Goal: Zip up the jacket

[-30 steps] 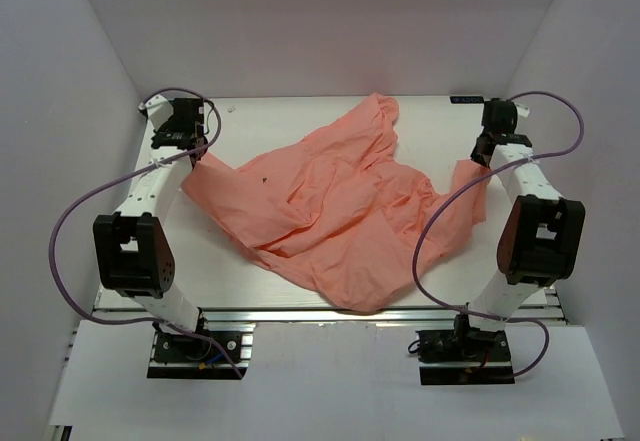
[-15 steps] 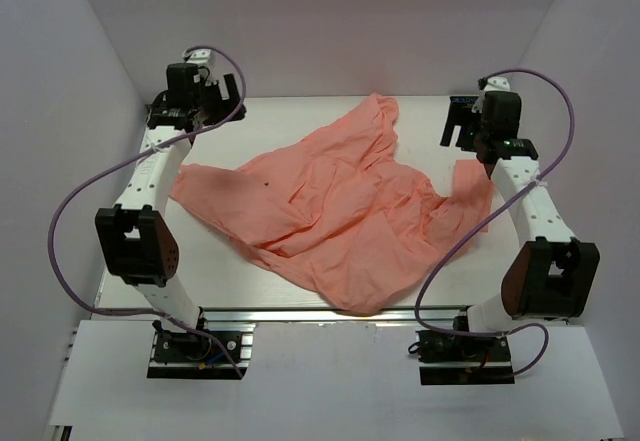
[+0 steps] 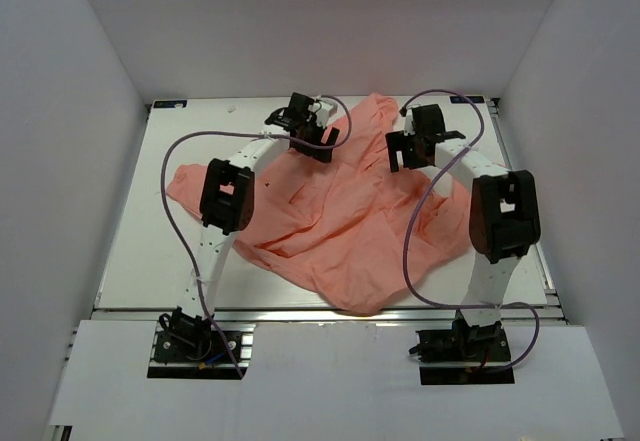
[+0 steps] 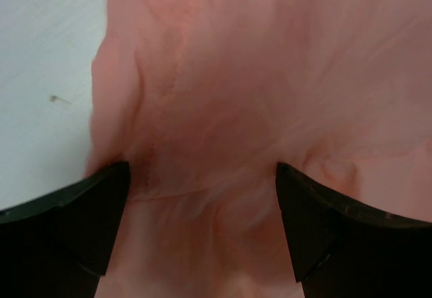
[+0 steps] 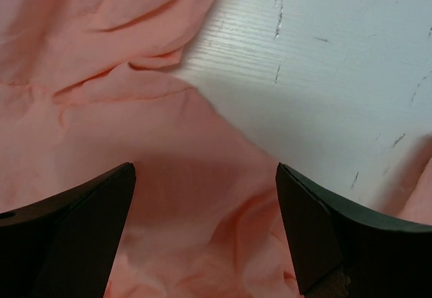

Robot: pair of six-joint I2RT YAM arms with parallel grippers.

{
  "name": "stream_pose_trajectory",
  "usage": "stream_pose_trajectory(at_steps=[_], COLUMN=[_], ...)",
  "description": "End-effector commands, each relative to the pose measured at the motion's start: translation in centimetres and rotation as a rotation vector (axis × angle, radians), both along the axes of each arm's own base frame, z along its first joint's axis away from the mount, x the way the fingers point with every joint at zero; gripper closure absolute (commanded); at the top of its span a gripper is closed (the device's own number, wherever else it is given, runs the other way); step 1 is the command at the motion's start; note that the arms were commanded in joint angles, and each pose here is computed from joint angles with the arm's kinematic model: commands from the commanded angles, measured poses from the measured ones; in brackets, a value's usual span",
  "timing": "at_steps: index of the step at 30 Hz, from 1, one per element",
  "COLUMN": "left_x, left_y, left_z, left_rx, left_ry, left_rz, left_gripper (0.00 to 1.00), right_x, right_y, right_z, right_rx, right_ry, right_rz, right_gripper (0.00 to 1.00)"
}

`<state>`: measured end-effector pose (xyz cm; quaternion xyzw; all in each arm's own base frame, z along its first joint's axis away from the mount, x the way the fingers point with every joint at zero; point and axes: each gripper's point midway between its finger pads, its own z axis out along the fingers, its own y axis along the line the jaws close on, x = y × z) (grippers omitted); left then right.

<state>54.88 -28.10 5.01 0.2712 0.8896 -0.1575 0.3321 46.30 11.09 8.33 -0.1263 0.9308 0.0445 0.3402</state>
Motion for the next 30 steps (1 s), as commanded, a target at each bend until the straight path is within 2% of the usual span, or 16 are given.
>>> stream_pose_trajectory(at_steps=[1, 5, 7, 8, 9, 10, 12, 14, 15, 17, 19, 25, 26, 28, 29, 30], left_x=[2.1, 1.8, 1.7, 1.7, 1.7, 1.8, 1.8, 1.8, 2.1, 2.3, 2.9, 4.5, 4.0, 3.6, 3.5, 3.4], left_y=[3.2, 3.9, 4.2, 4.2, 4.1, 3.9, 3.4, 3.0, 2.9, 2.6, 2.4, 3.5, 3.8, 4.2, 4.4, 4.7], left_z=[3.9, 2.0, 1.2, 0.9, 0.5, 0.6, 0.6, 1.1, 1.6, 3.1, 4.8, 16.3, 17.6, 17.7, 17.3, 16.8], left_rx=[0.025, 0.058, 0.07, 0.069, 0.07, 0.061, 0.037, 0.015, 0.007, -0.012, -0.037, -0.129, -0.127, -0.1, -0.07, -0.045], left_ry=[-0.079, -0.058, -0.051, -0.048, -0.042, -0.04, -0.04, -0.049, -0.066, -0.096, -0.147, -0.397, -0.418, -0.41, -0.411, -0.405], left_rz=[0.073, 0.104, 0.117, 0.117, 0.117, 0.113, 0.096, 0.083, 0.081, 0.072, 0.081, 0.197, 0.189, 0.183, 0.165, 0.165], left_gripper=[0.02, 0.02, 0.08, 0.15, 0.37, 0.49, 0.66, 0.93, 1.0, 1.0, 1.0, 1.0, 0.93, 0.46, 0.02, 0.02], right_x=[2.6, 2.8, 2.7, 2.7, 2.5, 2.6, 2.7, 2.8, 2.9, 3.7, 4.8, 8.6, 8.6, 7.9, 7.6, 7.0], right_y=[-0.7, 0.1, 0.8, 1.1, 1.8, 2.0, 2.8, 3.3, 3.6, 4.3, 4.6, 4.6, 4.5, 4.4, 4.5, 4.4], right_z=[1.1, -1.2, -2.1, -2.5, -3.2, -3.4, -3.4, -3.8, -3.7, -2.4, -0.5, 9.6, 10.3, 10.6, 10.5, 9.9], right_rx=[-0.015, 0.001, 0.02, 0.025, 0.049, 0.056, 0.085, 0.098, 0.118, 0.14, 0.151, 0.164, 0.163, 0.164, 0.165, 0.161], right_ry=[-0.038, 0.022, 0.046, 0.052, 0.074, 0.079, 0.091, 0.104, 0.109, 0.078, 0.026, -0.239, -0.254, -0.256, -0.25, -0.235], right_rz=[-0.05, -0.026, -0.006, 0.003, 0.027, 0.032, 0.051, 0.065, 0.079, 0.096, 0.101, 0.082, 0.083, 0.097, 0.102, 0.103], right_gripper=[0.11, 0.12, 0.15, 0.18, 0.24, 0.29, 0.49, 0.63, 0.8, 1.0, 1.0, 1.0, 1.0, 1.0, 1.0, 1.0])
